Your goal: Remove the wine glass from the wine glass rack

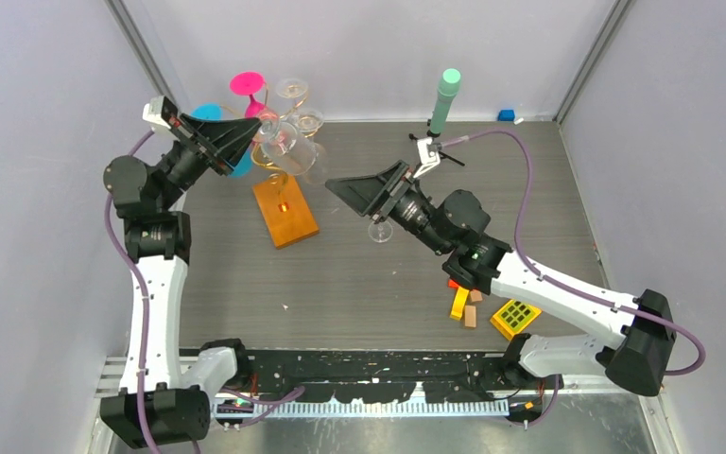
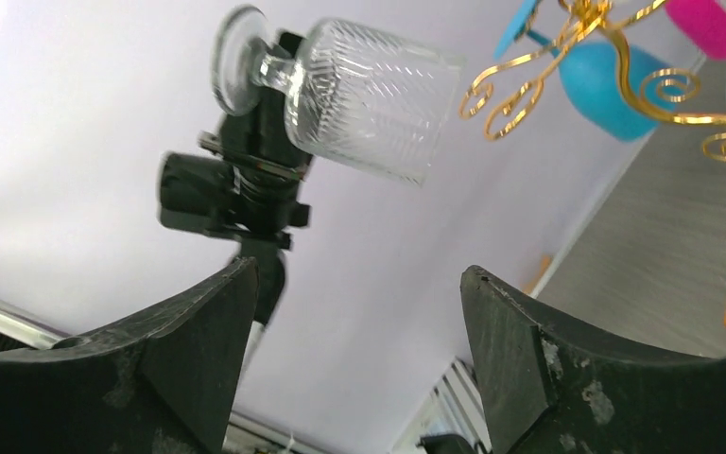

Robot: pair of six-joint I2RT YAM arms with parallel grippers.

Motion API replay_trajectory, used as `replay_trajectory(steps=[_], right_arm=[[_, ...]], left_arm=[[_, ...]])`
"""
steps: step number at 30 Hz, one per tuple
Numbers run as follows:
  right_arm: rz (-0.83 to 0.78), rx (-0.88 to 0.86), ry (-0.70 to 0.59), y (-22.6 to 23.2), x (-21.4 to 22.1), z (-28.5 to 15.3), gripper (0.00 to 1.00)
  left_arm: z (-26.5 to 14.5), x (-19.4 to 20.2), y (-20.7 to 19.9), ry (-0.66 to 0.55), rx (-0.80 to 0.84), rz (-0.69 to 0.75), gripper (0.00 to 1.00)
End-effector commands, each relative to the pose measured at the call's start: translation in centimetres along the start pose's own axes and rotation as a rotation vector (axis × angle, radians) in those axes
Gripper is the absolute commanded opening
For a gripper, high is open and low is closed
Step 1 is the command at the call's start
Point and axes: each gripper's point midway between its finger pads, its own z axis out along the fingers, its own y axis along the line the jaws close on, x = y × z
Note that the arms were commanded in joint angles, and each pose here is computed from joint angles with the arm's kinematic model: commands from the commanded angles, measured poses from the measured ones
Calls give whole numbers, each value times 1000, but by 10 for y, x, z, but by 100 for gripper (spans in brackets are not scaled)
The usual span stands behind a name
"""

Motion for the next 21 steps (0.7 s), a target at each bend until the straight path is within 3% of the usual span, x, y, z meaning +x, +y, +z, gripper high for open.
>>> replay_trajectory(steps=[1, 10, 21], right_arm=[[27, -136, -231, 48, -54, -12, 85], [-7, -247, -205, 76, -54, -4, 85], [-12, -499, -7, 122, -22, -10, 65]], left_arm=[[-13, 25, -66, 66, 265, -68, 0], [-17, 54, -77, 132, 340, -214, 0], [-22, 67, -59, 142, 317, -303, 0]])
